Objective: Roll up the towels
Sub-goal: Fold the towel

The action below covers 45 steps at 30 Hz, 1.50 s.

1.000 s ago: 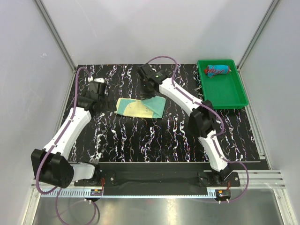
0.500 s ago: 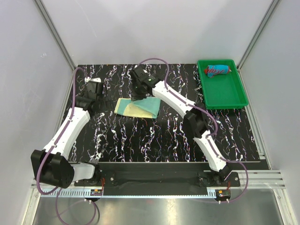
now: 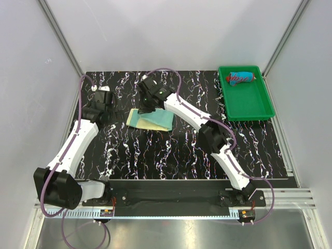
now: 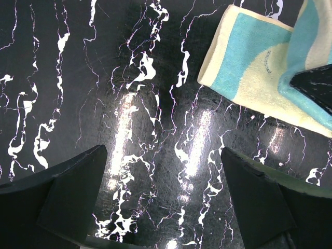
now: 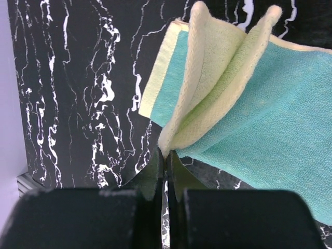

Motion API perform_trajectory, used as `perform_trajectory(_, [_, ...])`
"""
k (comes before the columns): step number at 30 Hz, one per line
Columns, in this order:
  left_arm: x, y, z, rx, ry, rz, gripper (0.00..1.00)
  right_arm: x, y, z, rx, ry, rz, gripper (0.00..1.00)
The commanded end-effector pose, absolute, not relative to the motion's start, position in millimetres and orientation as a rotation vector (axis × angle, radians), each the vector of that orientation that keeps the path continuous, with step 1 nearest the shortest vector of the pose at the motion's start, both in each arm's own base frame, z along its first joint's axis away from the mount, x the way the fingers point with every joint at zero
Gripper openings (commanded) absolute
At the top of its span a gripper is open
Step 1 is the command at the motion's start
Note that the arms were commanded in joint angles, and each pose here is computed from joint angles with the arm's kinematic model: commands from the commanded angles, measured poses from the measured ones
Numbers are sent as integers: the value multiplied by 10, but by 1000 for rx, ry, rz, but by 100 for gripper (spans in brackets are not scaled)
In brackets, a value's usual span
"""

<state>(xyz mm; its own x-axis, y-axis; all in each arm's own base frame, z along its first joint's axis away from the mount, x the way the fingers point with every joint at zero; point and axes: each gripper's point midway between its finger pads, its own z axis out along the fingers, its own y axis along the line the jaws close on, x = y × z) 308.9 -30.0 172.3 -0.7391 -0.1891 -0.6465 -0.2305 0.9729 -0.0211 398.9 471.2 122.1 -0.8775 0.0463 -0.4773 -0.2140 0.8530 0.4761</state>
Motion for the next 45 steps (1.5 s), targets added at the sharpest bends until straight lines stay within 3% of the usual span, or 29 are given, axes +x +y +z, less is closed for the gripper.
perform_trajectory(1, [3127,-247,1837,-323,2366,84,99,3932,5004,1463,-167,2463,846,0])
perform_trajectory(10, [3122,-238,1828,-325,2369,89,99,3901,5115,1304,-173,2476,867,0])
perform_trajectory(21, [3121,-220,1824,-330,2370,100,99,3800,5262,1102,-188,2500,913,10])
perform_trajectory(23, [3123,-218,1816,-331,2372,103,99,3784,5297,1080,-191,2500,927,17])
perform_trajectory(25, [3121,-214,1810,-331,2373,105,99,3802,5309,1041,-184,2500,931,37])
perform_trajectory(28, [3120,-209,1800,-332,2376,110,99,3824,5350,980,-177,2495,945,54])
perform_trajectory(35, [3119,-176,1780,-337,2379,136,99,3828,5394,1032,-190,2463,979,65])
perform_trajectory(45, [3161,-306,1687,-270,2416,69,99,3934,4734,1826,-108,2339,899,77])
